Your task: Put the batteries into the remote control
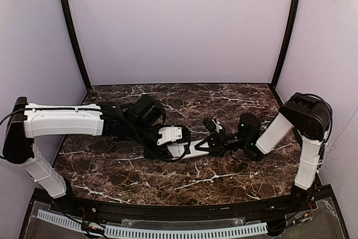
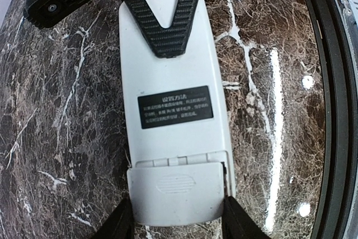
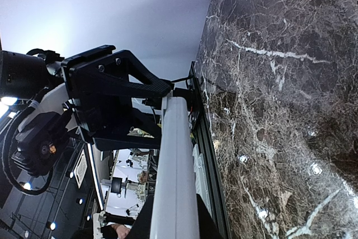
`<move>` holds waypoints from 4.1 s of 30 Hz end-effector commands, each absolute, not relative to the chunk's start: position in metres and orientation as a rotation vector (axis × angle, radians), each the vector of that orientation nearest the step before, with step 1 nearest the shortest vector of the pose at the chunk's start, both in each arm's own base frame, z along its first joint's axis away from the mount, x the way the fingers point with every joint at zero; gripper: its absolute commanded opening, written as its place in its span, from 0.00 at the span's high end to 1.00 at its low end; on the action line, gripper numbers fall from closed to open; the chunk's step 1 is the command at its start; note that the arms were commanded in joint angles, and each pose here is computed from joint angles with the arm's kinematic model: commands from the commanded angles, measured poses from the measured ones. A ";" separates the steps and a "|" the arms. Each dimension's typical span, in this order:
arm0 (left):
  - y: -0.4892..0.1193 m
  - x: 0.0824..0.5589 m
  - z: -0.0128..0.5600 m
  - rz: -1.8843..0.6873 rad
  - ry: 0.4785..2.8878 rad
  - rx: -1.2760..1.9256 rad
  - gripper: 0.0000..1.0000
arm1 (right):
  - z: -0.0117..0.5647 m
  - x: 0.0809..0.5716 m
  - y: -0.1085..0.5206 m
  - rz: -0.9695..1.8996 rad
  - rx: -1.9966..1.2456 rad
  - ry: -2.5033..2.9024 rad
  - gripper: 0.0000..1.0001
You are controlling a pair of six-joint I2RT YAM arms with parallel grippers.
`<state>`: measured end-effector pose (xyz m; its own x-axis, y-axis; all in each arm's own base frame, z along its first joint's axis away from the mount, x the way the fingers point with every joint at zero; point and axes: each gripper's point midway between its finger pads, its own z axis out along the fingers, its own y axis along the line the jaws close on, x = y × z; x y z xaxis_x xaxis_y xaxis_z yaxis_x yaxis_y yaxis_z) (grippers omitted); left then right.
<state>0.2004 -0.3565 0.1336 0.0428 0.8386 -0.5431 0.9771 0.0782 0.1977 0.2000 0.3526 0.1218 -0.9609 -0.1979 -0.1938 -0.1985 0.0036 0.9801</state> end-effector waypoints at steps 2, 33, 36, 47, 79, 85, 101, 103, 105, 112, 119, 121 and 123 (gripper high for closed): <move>-0.360 0.198 0.137 -0.360 1.846 1.796 0.55 | 0.137 0.198 0.356 2.184 -0.504 2.140 1.00; -0.364 0.191 0.135 -0.427 1.898 1.798 0.42 | 0.135 0.197 0.353 2.182 -0.487 2.132 1.00; -0.364 0.190 0.136 -0.427 1.897 1.799 0.42 | 0.135 0.196 0.353 2.183 -0.487 2.131 1.00; -0.363 0.200 0.144 -0.377 1.900 1.738 0.32 | 0.137 0.195 0.352 2.196 -0.483 2.119 1.00; -0.341 0.264 0.215 -1.141 2.155 0.585 0.42 | 0.170 0.230 0.354 2.137 -0.445 1.892 1.00; -0.337 0.266 0.191 -1.152 2.249 0.461 0.45 | 0.172 0.237 0.356 2.130 -0.424 1.857 1.00; -0.335 0.273 0.175 -1.123 2.313 0.373 0.40 | 0.193 0.251 0.354 2.101 -0.448 1.737 1.00; -0.337 0.274 0.176 -1.126 2.311 0.379 0.43 | 0.195 0.252 0.353 2.098 -0.450 1.727 1.00; -0.339 0.274 0.175 -1.128 2.314 0.385 0.44 | 0.196 0.252 0.354 2.098 -0.457 1.717 1.00; -0.340 0.282 0.170 -1.096 2.334 0.368 0.46 | 0.203 0.254 0.353 2.090 -0.464 1.690 1.00; -0.345 0.285 0.169 -1.093 2.339 0.379 0.46 | 0.205 0.254 0.354 2.091 -0.477 1.679 1.00; -0.347 0.286 0.168 -1.099 2.341 0.382 0.47 | 0.206 0.254 0.354 2.093 -0.485 1.673 1.00; -0.348 0.287 0.167 -1.098 2.347 0.381 0.48 | 0.207 0.254 0.354 2.092 -0.485 1.667 1.00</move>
<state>0.2844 -0.3438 0.1668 -0.8234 0.0250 -0.5670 0.4528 0.6313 -0.6297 0.2590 0.3599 0.1377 -0.9747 0.0166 -0.2229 -0.2227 0.0147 0.9748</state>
